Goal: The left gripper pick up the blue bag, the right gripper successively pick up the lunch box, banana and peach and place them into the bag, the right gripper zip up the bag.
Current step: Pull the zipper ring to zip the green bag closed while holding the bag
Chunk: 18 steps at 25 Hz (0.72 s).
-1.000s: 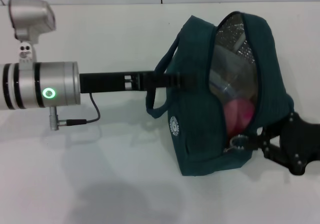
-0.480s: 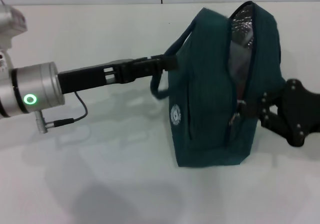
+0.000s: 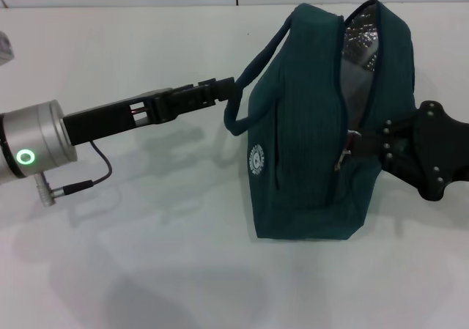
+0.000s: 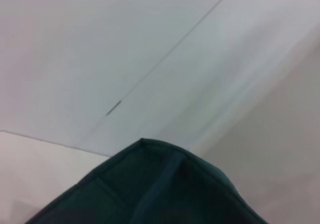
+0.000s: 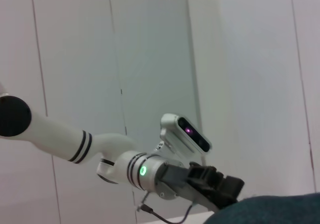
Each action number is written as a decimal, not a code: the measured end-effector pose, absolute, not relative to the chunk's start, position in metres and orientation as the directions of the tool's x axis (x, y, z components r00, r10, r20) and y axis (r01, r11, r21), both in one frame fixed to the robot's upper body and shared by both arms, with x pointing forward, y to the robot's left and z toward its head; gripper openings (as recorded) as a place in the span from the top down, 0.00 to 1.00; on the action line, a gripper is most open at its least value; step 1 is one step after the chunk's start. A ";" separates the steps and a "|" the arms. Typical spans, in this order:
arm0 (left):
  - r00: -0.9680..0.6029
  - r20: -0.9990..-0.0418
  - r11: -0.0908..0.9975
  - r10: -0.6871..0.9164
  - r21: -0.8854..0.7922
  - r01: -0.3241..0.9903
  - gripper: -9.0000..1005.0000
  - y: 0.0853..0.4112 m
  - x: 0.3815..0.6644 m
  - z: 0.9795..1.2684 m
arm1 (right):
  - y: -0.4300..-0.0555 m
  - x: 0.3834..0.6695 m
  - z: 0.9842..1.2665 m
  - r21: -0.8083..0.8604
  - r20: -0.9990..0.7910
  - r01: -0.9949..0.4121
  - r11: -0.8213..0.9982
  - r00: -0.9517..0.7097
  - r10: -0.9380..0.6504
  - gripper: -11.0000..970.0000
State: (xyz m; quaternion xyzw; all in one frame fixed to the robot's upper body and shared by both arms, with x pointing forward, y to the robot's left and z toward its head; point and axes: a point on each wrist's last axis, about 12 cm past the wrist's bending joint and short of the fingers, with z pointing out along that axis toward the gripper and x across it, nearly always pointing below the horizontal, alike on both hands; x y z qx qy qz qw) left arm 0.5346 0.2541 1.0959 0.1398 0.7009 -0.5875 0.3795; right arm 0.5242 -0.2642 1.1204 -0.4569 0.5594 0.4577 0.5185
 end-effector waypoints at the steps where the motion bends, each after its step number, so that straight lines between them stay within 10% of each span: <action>1: -0.673 -0.695 0.273 -0.255 -0.719 0.639 0.11 0.255 0.534 1.095 | -0.265 0.524 1.119 0.044 -0.998 -0.984 0.170 -0.051 -0.038 0.98; 18: -0.675 -0.691 0.270 -0.260 -0.723 0.636 0.11 0.254 0.533 1.095 | -0.276 0.508 1.109 0.073 -0.997 -0.973 0.220 -0.064 0.047 0.98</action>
